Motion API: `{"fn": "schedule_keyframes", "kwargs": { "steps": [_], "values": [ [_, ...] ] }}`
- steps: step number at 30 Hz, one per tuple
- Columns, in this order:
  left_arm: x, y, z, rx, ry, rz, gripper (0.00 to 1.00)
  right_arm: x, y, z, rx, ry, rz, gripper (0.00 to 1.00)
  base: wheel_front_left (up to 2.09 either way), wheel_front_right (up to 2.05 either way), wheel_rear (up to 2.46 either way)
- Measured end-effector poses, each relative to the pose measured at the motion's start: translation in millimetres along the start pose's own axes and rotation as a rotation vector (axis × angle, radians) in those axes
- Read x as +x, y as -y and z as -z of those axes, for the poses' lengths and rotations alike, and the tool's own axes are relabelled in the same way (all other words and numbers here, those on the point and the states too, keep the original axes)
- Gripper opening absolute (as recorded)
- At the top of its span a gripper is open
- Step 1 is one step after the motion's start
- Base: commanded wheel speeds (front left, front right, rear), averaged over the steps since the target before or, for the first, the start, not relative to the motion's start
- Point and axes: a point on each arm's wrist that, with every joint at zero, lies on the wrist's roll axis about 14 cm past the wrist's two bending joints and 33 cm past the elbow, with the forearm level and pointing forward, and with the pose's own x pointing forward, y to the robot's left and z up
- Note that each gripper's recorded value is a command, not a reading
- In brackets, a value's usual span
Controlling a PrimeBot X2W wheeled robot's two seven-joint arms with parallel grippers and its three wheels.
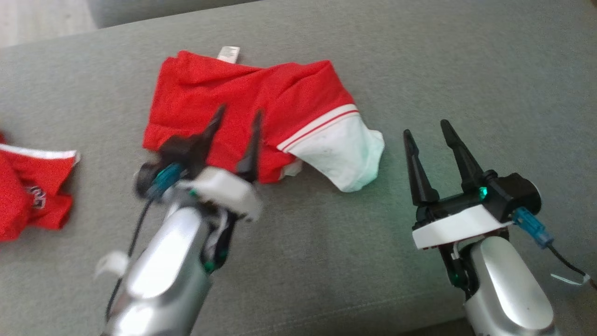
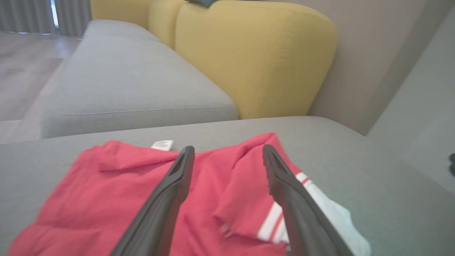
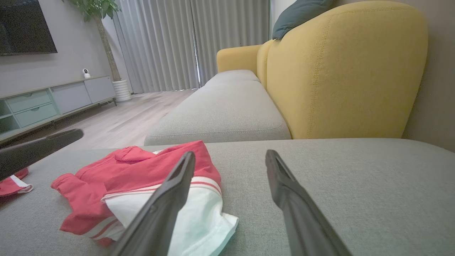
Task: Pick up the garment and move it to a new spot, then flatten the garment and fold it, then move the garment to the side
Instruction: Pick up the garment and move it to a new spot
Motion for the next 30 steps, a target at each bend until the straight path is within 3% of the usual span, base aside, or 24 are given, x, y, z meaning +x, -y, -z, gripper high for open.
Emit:
{"fn": "schedule_keyframes", "kwargs": {
  "steps": [1, 9, 22, 30],
  "values": [
    [-14.5, -20.5, 2.0, 0.009, 0.001, -0.069, 1.0, 3.0, -3.5, -0.6, 0.003, 0.004, -0.01, 1.0, 0.0, 0.0, 0.0],
    [-86.8, -89.5, 4.8, 0.045, 0.0, -0.351, 1.0, 8.7, -25.2, 5.2, 0.009, -0.009, -0.07, 1.0, 0.0, 0.0, 0.0],
    [-163.3, -133.0, -2.0, 0.111, 0.006, -0.586, 1.0, 2.3, -40.3, 7.0, 0.019, -0.017, -0.105, 1.0, 0.0, 0.0, 0.0],
    [-190.0, -134.9, 11.6, 0.12, -0.038, -0.634, 1.0, -8.7, -35.2, 16.0, 0.023, -0.045, -0.085, 1.0, 0.0, 0.0, 0.0]
  ]
}}
